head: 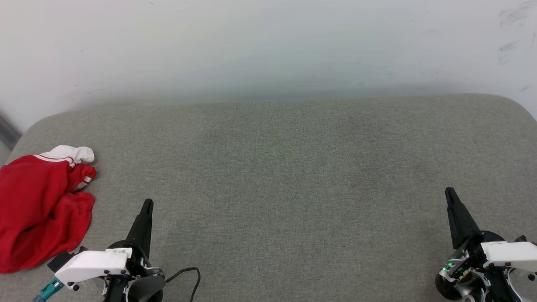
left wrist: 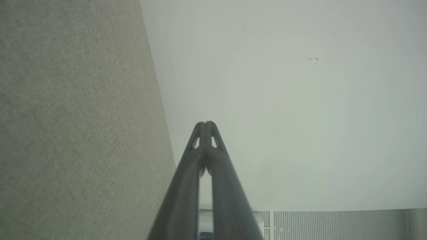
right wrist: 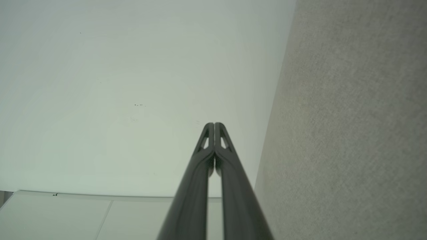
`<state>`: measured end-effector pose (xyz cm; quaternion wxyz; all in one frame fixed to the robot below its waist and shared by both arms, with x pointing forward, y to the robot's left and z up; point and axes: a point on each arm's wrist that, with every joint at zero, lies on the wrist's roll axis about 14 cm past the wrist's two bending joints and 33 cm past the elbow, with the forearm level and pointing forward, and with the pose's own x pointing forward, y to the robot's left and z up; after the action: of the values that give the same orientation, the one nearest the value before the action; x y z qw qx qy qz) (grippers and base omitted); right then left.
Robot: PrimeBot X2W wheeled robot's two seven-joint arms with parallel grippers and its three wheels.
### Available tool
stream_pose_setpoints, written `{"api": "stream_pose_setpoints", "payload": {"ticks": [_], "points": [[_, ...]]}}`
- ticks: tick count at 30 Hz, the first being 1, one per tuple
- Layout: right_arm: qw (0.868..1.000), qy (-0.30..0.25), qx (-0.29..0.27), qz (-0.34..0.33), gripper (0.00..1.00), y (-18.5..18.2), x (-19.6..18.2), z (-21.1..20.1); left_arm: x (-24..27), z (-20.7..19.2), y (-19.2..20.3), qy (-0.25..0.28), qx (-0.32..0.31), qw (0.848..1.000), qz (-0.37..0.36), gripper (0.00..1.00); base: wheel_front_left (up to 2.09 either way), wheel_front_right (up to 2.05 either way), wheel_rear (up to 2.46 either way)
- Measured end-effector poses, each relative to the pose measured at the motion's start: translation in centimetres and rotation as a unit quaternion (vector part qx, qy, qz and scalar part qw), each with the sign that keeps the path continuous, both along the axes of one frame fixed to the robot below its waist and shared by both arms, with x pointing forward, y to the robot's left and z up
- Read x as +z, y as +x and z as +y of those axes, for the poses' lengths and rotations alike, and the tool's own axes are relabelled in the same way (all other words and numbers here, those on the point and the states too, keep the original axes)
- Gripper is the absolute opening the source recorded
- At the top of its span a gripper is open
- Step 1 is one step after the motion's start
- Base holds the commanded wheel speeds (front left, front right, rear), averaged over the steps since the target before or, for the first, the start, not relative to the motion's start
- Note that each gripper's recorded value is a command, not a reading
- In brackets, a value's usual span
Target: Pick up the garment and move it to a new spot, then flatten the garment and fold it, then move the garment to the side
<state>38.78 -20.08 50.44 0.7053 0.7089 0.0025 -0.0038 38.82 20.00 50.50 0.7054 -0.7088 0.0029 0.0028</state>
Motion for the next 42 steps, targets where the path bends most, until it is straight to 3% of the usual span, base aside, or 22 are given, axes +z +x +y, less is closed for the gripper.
{"api": "stream_pose_setpoints", "payload": {"ticks": [18, 19, 24, 32, 42], "points": [[1.0, 0.0, 0.0, 0.0, 0.0, 0.0, 0.0, 0.0, 0.0, 0.0, 0.0, 0.0, 0.0, 1.0, 0.0, 0.0, 0.0, 0.0, 0.0], [1.0, 0.0, 0.0, 0.001, 1.0, 0.0, 0.0, 0.0, 0.0, 0.0, 0.0, 0.0, 0.0, 1.0, 0.001, 1.0, 0.0, 0.0, 0.0], [0.999, 0.002, -0.004, 0.032, 1.0, -1.1, -2.2, -0.1, -2.2, -0.3, -1.0, -0.003, -0.001, 0.999, 0.033, 1.0, 0.0, 0.0, 0.0], [1.0, -0.013, -0.016, 0.019, 1.0, -1.1, -1.3, -0.3, -1.3, -1.3, -0.7, 0.007, -0.005, 1.0, 0.019, 1.0, 0.0, 0.0, 0.0], [0.996, -0.087, -0.019, 0.003, 1.0, -1.0, -0.1, -0.5, 0.3, -2.5, -0.2, 0.079, -0.017, 0.997, -0.006, 1.0, 0.0, 0.0, 0.0]]}}
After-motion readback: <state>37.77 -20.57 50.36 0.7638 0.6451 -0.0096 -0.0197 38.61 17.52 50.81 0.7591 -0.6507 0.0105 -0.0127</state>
